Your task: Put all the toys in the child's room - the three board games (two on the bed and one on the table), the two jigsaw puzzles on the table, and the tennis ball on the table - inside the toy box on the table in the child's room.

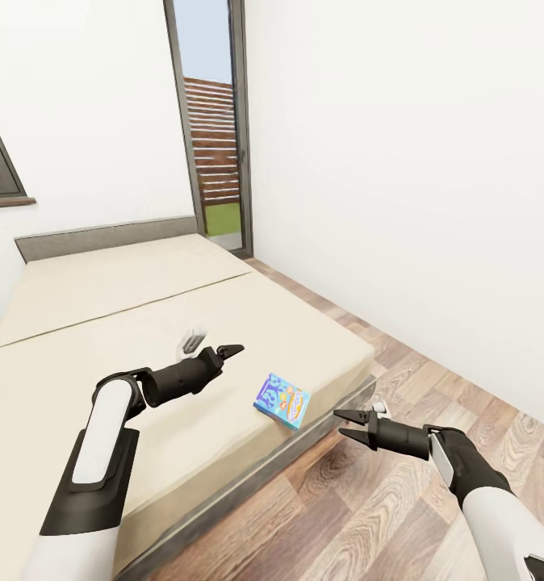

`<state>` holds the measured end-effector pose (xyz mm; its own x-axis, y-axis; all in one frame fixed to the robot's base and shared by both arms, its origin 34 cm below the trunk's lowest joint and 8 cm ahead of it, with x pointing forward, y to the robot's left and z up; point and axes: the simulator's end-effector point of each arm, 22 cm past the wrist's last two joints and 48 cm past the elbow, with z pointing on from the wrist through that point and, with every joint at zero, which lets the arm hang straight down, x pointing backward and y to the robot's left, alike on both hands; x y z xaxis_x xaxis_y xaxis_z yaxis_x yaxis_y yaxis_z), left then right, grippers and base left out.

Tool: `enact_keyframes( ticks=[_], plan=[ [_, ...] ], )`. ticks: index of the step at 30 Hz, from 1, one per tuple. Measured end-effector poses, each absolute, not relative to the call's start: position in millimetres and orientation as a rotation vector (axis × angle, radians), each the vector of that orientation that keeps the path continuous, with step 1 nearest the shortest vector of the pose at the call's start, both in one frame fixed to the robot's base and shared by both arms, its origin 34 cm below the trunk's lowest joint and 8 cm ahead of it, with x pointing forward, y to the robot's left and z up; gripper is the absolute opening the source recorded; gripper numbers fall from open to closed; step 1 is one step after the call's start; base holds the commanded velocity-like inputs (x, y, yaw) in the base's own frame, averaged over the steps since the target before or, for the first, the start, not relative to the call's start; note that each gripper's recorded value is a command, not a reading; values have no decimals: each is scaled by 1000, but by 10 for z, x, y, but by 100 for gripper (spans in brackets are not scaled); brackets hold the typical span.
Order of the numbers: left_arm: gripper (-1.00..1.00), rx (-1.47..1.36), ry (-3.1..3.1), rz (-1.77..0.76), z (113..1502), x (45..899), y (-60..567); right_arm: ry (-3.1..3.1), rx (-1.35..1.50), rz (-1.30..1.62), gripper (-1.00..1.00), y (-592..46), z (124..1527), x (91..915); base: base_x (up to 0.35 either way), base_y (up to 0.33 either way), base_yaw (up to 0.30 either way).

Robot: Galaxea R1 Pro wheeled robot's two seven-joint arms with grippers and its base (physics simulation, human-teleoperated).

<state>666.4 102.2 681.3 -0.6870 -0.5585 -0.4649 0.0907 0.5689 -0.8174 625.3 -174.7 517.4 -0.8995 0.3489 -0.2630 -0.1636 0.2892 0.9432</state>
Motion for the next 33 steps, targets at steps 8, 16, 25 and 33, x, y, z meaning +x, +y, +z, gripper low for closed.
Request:
enact_keyframes(
  ticks=[8, 16, 25, 33],
  plan=[
    [100, -372, 2068, -1134, 6815, 6664, 1021, 2134, 154, 1636, 100, -1755, 5244, 6322, 0, 0, 0],
    [100, -371, 2067, -1136, 6639, 6615, 1019, 2122, 149, 1622, 100, -1806, 5132, 6344, 0, 0, 0],
    [100, -368, 2064, -1141, 6646, 6612, 1011, 2066, 169, 1562, 100, -2029, 5347, 6599, 0, 0, 0],
    [100, -366, 2064, -1144, 6646, 6610, 1003, 2047, 193, 1497, 100, -2176, 5402, 6746, 0, 0, 0]
  ],
)
